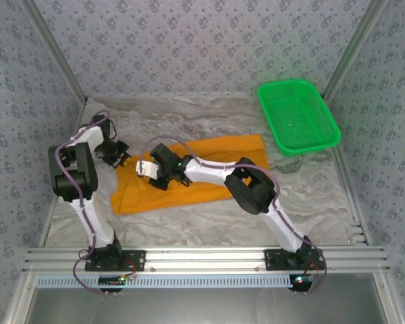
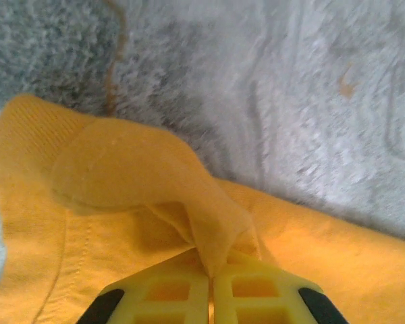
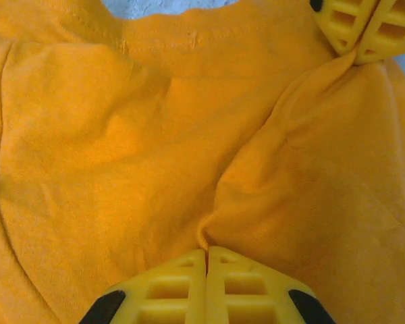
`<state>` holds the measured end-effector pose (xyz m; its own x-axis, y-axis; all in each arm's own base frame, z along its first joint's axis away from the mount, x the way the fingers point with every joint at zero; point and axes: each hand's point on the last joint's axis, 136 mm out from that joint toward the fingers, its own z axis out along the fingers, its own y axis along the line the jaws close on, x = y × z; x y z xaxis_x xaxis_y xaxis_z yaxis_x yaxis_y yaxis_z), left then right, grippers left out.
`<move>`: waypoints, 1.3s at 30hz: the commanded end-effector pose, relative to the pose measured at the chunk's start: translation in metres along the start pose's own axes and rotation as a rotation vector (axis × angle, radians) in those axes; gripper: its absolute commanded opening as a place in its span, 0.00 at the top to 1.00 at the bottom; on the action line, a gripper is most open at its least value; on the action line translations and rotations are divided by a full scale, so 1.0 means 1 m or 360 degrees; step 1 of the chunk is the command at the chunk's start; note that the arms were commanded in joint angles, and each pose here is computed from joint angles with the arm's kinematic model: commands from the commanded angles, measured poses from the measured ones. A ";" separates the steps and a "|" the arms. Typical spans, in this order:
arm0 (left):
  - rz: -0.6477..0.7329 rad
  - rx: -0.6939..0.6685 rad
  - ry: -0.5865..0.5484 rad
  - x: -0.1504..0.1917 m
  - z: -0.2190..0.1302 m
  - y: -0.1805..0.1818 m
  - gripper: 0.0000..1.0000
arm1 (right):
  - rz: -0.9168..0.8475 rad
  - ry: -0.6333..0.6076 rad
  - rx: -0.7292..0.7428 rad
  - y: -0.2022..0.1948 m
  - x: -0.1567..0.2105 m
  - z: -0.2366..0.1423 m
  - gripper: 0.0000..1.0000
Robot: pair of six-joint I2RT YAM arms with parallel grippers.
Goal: Fold the inside-out t-shirt
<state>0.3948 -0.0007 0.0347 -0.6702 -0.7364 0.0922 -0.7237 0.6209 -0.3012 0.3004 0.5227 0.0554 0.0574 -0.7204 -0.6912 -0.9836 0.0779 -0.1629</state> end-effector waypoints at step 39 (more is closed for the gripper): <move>0.0608 -0.0132 0.0094 0.128 -0.025 0.014 0.60 | 0.1299 -0.0092 0.0976 -0.095 0.047 -0.258 0.56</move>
<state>0.3064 -0.0914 0.0820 -0.8901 -0.4501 0.0712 -0.4472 0.8328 -0.3262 0.3294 0.3649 0.2771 -0.2584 -0.3467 -0.9017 -0.7255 0.6860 -0.0558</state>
